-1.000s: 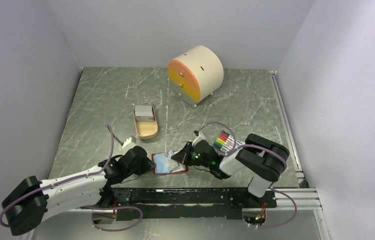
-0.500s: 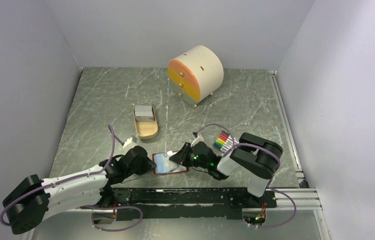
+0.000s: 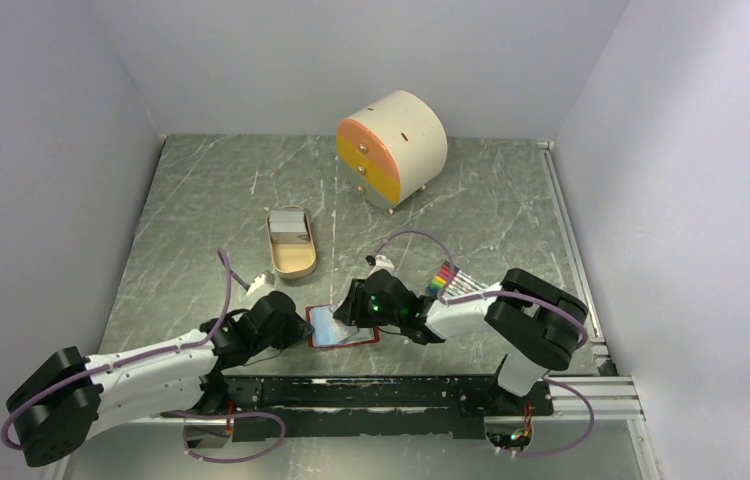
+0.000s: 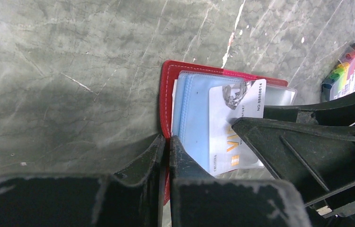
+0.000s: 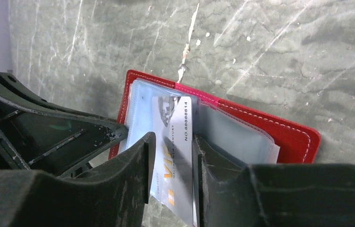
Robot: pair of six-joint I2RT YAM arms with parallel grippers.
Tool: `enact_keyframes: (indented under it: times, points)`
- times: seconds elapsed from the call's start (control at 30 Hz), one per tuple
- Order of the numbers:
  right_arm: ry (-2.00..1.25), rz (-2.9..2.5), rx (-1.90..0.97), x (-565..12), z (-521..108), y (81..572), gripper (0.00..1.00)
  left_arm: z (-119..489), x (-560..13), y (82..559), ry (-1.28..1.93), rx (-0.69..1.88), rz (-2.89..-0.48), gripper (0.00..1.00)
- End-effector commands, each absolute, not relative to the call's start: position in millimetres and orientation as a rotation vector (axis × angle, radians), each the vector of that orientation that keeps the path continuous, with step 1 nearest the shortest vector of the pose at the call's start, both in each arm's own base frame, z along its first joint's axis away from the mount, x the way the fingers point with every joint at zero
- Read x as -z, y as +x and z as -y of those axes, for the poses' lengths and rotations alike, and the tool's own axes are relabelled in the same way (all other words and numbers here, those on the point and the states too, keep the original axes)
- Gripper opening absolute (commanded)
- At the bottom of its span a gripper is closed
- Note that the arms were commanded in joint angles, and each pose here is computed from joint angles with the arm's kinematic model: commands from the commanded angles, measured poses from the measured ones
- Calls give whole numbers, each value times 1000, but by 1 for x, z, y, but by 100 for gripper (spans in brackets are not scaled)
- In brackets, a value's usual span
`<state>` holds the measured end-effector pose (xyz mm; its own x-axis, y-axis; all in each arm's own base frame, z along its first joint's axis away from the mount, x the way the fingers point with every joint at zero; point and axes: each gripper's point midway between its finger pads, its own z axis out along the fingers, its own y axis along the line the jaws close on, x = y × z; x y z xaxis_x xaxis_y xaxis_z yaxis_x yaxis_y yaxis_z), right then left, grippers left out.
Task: Put the credit cards into the card holder
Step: Insert the credit card into the card holder.
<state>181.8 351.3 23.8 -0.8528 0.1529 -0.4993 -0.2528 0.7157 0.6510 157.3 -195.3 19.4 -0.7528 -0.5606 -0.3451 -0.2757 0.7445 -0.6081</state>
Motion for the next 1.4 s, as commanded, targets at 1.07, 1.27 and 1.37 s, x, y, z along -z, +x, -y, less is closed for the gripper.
enact_keyframes:
  times: [1.07, 1.27, 1.37]
  points:
    - [-280, -2508, -770, -6, -332, 169, 46, 192, -17, 154, -596, 707, -2442, 9]
    - [-295, -2508, -820, -10, -341, 163, 46, 192, -19, 154, -601, 715, -2436, 9]
    - [-302, -2505, -844, -14, -346, 160, 46, 194, -21, 155, -598, 726, -2429, 9]
